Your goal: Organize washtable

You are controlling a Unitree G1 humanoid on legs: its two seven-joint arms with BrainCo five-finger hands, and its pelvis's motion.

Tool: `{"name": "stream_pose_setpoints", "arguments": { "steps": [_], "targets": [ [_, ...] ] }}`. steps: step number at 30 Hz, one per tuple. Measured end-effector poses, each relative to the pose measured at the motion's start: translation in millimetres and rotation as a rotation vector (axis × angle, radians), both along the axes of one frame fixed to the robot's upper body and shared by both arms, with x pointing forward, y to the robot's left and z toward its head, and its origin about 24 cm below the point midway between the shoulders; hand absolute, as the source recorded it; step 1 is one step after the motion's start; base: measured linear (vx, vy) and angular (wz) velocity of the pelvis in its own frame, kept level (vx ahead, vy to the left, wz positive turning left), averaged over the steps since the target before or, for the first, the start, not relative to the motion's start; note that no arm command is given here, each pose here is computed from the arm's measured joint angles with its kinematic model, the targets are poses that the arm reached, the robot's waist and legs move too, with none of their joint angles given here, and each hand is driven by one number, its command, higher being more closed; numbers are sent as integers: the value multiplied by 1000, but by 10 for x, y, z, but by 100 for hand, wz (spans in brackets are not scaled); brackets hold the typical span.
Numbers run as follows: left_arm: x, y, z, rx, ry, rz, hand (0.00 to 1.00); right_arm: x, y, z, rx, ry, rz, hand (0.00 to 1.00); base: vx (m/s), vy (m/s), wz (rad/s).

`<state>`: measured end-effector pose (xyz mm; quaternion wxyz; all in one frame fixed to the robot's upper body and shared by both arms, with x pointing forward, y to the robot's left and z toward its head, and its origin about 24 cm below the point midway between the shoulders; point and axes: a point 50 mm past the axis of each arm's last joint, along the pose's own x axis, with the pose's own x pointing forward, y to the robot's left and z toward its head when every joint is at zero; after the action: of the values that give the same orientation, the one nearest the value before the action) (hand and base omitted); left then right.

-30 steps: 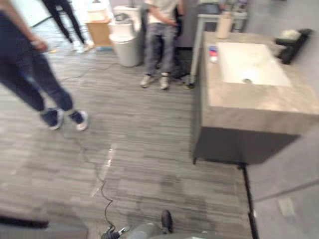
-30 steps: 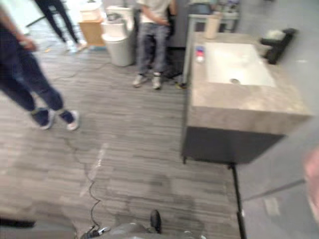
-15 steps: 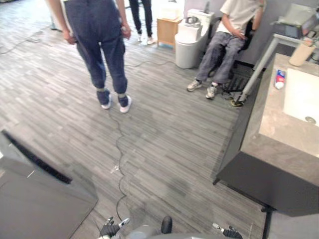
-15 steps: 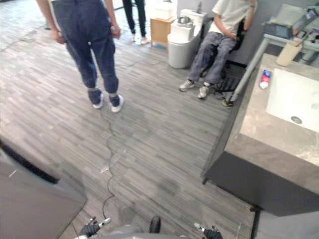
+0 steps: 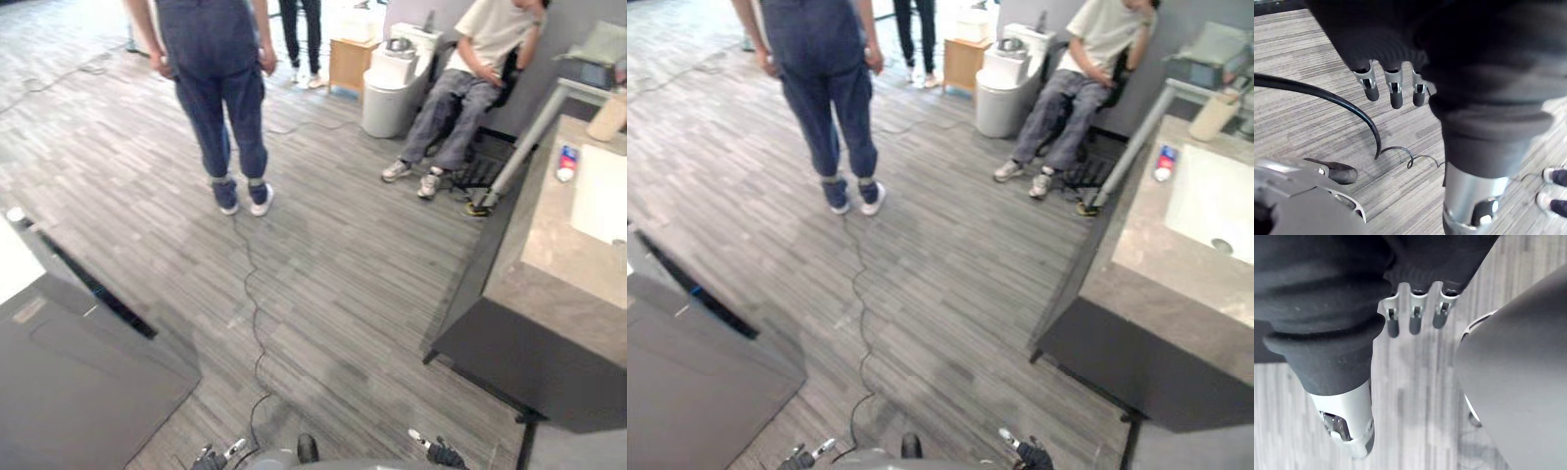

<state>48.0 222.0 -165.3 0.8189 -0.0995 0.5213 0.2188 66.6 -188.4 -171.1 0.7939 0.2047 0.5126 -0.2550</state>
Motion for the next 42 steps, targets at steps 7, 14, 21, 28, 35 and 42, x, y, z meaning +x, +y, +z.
{"name": "stream_pose_setpoints", "arguments": {
  "steps": [7, 14, 21, 28, 35, 42],
  "targets": [
    [10, -7, -3, -2, 10, -46, 0, -6, -3, -3, -10, 12, 37, 0, -30, -27, -2],
    [3, -29, -11, -6, 21, -78, 0, -5, -31, 0, -18, 14, 40, 0, -64, -68, -10],
    [54, -79, -22, -18, 23, -112, 0, 29, -84, 2, -26, 21, 35, 0, -6, -13, 0],
    [65, -75, -18, -18, 15, -95, 0, 103, -52, 13, -32, 6, 94, 0, 0, -3, 0],
    [68, -26, -7, -25, -23, 106, 0, 231, 8, 31, -31, -21, 154, 0, 34, -20, -10],
    [85, -39, -3, -28, -37, 155, 0, 258, 6, 37, -28, -28, 151, 0, 90, -7, -25]
  ]
}}
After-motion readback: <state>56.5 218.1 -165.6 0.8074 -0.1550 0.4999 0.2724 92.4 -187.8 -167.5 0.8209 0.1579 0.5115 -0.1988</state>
